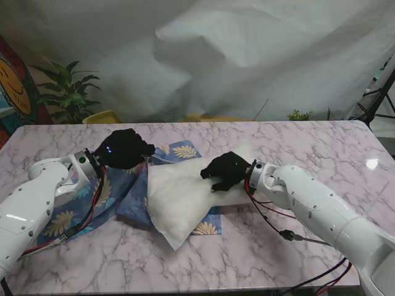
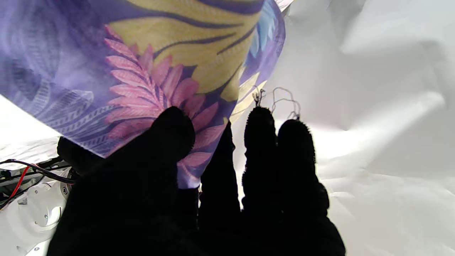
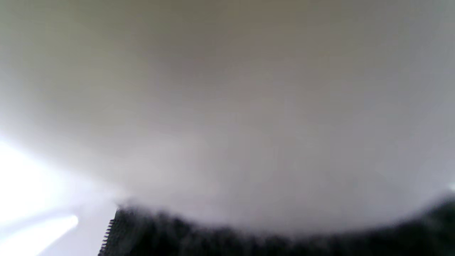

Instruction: Put a pillowcase on a pillow

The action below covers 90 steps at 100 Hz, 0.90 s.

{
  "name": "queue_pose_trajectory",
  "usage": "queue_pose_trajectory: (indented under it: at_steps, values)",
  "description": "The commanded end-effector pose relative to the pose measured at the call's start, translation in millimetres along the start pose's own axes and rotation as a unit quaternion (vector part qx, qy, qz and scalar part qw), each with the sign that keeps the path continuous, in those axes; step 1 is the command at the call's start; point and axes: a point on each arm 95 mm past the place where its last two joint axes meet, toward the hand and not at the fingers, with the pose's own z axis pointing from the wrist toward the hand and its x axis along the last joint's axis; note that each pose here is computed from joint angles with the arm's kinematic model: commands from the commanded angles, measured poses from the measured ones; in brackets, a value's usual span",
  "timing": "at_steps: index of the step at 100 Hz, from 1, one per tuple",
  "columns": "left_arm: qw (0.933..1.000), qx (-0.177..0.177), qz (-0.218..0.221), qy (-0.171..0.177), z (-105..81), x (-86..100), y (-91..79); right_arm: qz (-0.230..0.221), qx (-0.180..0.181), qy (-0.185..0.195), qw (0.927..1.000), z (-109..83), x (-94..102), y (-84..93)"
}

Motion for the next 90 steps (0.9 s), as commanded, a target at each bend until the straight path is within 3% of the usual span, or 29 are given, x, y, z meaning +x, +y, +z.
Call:
queue_pose_trajectory:
  at_steps: [1,13,29,57,90]
  values:
    - [0.9999,-0.004,0.011,0.005,2.2,-2.7,-2.5,0.000,0.002,0.010,0.9999,-2.0,3.0,0.3]
    - [0.9999,-0.004,0.011,0.010,3.9,-1.0,-3.2,-0.021,-0.005,0.028,0.9994,-2.1,7.4,0.6]
    - [0.9995,0.008,0.000,0.030,10.7,10.8,-1.3,-0.028,-0.029,0.034,0.9986,13.3,5.7,3.7]
    - [0.9967,0.042,-0.009,0.069,18.2,28.8,-7.2,0.002,-0.049,0.019,0.9986,48.6,-6.0,16.3]
    - [0.9953,0.052,-0.019,0.079,13.9,38.2,-12.2,0.073,-0.022,-0.041,0.9963,64.6,-33.0,16.0]
